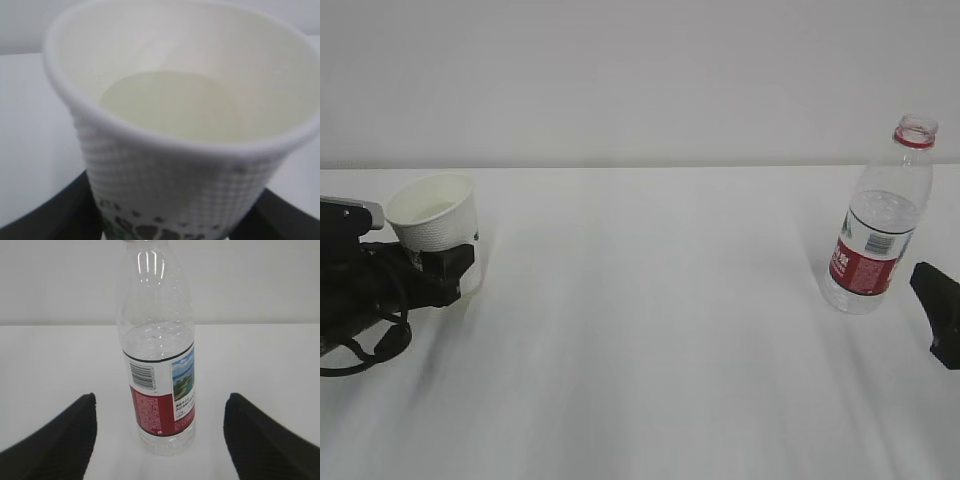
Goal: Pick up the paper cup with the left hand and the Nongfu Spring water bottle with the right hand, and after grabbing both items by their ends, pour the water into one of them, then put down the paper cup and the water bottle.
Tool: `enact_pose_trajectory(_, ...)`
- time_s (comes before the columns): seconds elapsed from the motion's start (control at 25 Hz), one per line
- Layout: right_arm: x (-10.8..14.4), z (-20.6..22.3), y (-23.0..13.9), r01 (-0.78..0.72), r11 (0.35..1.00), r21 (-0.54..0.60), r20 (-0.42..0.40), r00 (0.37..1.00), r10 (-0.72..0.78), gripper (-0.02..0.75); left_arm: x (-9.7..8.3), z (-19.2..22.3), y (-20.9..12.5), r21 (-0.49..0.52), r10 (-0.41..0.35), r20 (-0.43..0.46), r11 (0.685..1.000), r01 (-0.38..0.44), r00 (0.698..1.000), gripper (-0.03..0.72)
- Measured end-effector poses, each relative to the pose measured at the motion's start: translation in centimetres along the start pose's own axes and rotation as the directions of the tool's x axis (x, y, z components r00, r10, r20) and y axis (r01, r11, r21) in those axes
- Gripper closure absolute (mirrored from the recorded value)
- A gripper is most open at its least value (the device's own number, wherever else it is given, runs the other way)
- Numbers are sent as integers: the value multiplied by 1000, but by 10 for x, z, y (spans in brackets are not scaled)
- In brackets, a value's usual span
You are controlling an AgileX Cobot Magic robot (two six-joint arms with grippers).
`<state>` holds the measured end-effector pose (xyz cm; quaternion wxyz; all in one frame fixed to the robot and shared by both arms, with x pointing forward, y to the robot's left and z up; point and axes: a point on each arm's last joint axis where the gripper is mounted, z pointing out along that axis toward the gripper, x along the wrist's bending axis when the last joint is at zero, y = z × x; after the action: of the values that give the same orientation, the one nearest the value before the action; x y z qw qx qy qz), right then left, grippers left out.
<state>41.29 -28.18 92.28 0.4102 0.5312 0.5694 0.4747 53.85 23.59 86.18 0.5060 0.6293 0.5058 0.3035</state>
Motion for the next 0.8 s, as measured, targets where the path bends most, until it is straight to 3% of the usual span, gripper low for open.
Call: enact_pose_trajectory(0.8, 0, 0, 0, -1, 1000, 0, 2, 1000, 1, 144, 0, 5, -4, 11, 7, 11, 1000, -7, 1000, 180)
